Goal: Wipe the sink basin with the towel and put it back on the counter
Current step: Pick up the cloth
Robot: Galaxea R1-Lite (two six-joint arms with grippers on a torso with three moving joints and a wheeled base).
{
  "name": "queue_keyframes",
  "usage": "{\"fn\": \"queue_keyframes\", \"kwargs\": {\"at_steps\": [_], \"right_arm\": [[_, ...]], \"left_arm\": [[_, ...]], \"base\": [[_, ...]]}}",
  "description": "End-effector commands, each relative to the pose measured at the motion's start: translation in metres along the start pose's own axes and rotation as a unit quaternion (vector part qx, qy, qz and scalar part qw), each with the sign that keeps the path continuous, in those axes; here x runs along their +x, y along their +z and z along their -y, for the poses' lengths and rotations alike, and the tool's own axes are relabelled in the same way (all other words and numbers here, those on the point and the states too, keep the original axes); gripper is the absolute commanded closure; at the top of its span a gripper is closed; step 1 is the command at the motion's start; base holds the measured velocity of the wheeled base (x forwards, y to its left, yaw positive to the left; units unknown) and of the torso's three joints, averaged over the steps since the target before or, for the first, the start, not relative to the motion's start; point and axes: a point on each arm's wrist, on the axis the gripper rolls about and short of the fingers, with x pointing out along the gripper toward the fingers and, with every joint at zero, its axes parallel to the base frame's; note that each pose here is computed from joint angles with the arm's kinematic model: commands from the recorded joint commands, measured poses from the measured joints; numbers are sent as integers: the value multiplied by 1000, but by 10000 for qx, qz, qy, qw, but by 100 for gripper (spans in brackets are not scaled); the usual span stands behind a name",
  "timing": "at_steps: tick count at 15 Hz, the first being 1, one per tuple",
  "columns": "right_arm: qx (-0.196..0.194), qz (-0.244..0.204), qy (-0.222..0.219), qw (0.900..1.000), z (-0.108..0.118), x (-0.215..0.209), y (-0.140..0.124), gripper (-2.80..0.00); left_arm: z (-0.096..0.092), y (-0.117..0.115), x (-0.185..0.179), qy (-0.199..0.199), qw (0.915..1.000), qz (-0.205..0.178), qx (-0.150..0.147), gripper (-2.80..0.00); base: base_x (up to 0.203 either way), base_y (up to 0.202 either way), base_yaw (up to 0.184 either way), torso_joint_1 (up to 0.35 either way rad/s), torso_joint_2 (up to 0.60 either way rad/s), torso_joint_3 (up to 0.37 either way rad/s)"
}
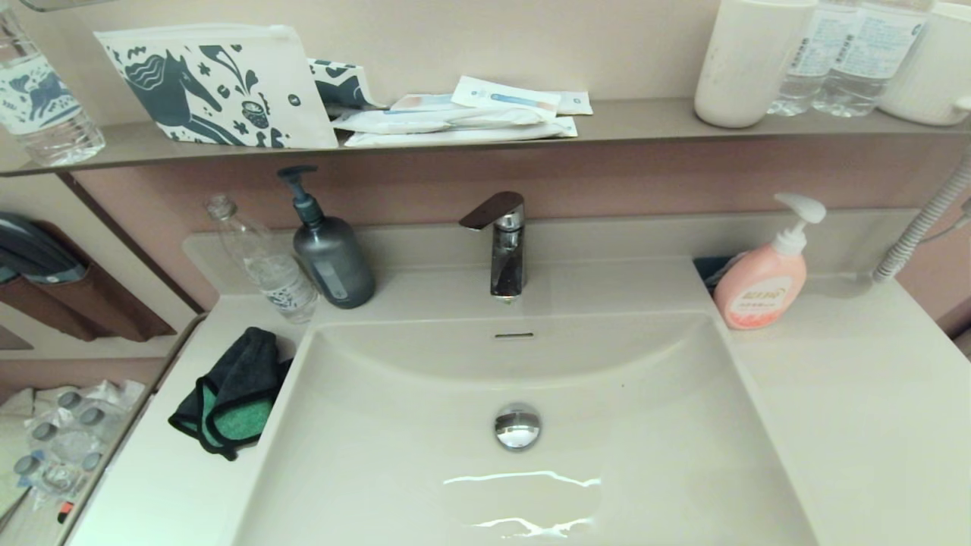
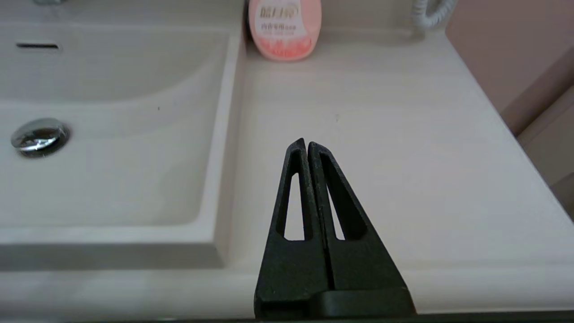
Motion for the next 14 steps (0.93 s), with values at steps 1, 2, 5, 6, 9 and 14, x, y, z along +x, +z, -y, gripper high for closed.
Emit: {"fn": "queue_keyframes", "kwargs": {"at_steps": [1, 2, 5, 6, 9, 14], "right_arm": [[-6, -109, 10, 9999, 0, 1, -6, 0], [8, -162, 5, 9999, 0, 2, -8, 0], [-33, -362, 25, 9993, -1, 1, -12, 0], [-101, -445, 33, 9990, -1, 1, -14, 0], [-146, -523, 40, 9985, -1, 1, -15, 0], [32, -508, 36, 9987, -1, 1, -15, 0]], "left_arm": [[0, 0, 0, 9, 10000, -7, -2, 0], [0, 0, 0, 9, 10000, -6, -2, 0], [0, 0, 0, 9, 10000, -6, -2, 0], [0, 0, 0, 8, 10000, -7, -3, 0], [0, 0, 0, 9, 10000, -6, -2, 0], [0, 0, 0, 9, 10000, -6, -2, 0]], "base": [[0, 0, 0, 0, 0, 0], [0, 0, 0, 0, 0, 0], [0, 0, 0, 0, 0, 0], [0, 0, 0, 0, 0, 0], [0, 0, 0, 0, 0, 0], [0, 0, 0, 0, 0, 0]]}}
